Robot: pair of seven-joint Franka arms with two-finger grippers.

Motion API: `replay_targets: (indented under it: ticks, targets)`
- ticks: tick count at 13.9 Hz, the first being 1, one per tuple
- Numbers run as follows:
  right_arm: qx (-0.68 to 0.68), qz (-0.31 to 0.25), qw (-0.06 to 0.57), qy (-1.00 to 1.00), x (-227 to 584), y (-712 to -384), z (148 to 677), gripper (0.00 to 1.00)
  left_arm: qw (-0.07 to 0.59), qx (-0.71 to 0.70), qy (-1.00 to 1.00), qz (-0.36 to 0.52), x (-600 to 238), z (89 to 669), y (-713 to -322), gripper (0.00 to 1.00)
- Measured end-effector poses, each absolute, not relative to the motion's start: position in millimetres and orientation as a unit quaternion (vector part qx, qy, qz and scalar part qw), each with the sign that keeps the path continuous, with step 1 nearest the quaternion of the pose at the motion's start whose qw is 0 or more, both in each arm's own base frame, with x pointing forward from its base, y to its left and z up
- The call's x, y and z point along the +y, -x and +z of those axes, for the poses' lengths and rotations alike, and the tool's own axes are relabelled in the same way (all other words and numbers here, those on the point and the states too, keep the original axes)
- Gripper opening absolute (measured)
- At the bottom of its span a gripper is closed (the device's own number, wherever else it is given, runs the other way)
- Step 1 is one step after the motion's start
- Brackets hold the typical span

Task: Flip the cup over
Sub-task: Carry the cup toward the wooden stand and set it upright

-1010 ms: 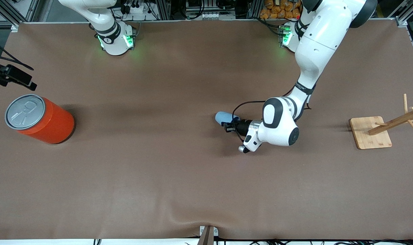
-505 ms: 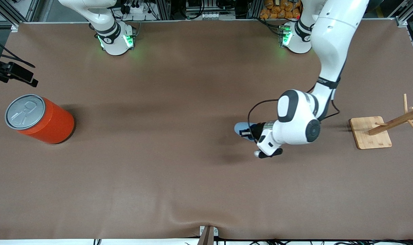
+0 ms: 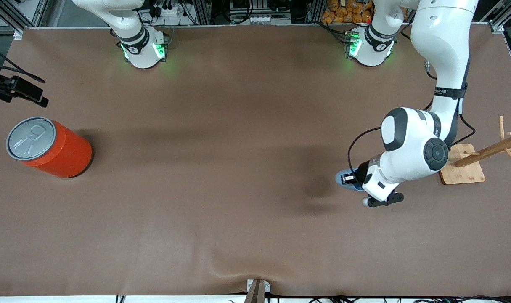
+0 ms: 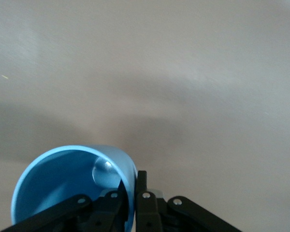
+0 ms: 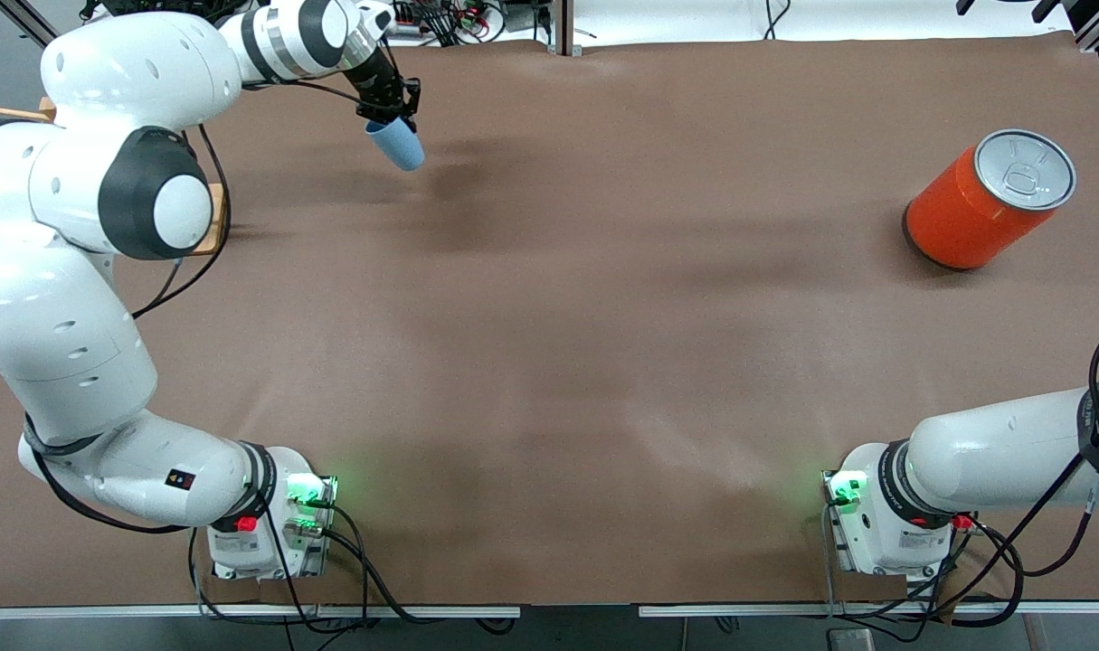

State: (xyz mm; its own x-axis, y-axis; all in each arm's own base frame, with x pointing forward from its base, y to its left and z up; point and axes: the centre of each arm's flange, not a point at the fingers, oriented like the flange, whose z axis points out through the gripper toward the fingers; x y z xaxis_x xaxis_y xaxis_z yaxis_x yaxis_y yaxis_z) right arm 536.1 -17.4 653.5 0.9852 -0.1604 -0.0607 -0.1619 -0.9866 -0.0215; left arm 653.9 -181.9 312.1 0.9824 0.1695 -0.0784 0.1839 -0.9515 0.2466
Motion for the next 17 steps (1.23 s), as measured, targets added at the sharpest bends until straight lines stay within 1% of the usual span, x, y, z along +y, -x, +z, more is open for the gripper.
replay_targets:
  ticks: [5, 10, 13, 15, 16, 17]
  targets:
    - [0.065, 0.023, 0.013, 0.998, -19, -536, 660, 1.0, 0.058, 0.099, -0.993, 0.022, -163, 294, -654, 0.07]
    - [0.064, 0.022, 0.012, 0.998, -20, -536, 660, 1.0, 0.047, 0.107, -0.992, 0.049, -146, 279, -651, 0.07]
    - [0.064, 0.021, 0.012, 0.998, -20, -536, 661, 1.0, 0.008, 0.082, -0.996, 0.042, -135, 260, -639, 0.07]
    - [0.063, 0.022, 0.012, 0.998, -19, -536, 661, 1.0, -0.003, 0.083, -0.996, 0.039, -122, 256, -635, 0.07]
    - [0.063, 0.022, 0.012, 0.998, -19, -536, 661, 1.0, -0.003, 0.089, -0.995, 0.043, -112, 261, -636, 0.12]
    - [0.063, 0.022, 0.012, 0.998, -19, -536, 660, 1.0, -0.004, 0.092, -0.995, 0.048, -104, 269, -638, 0.22]
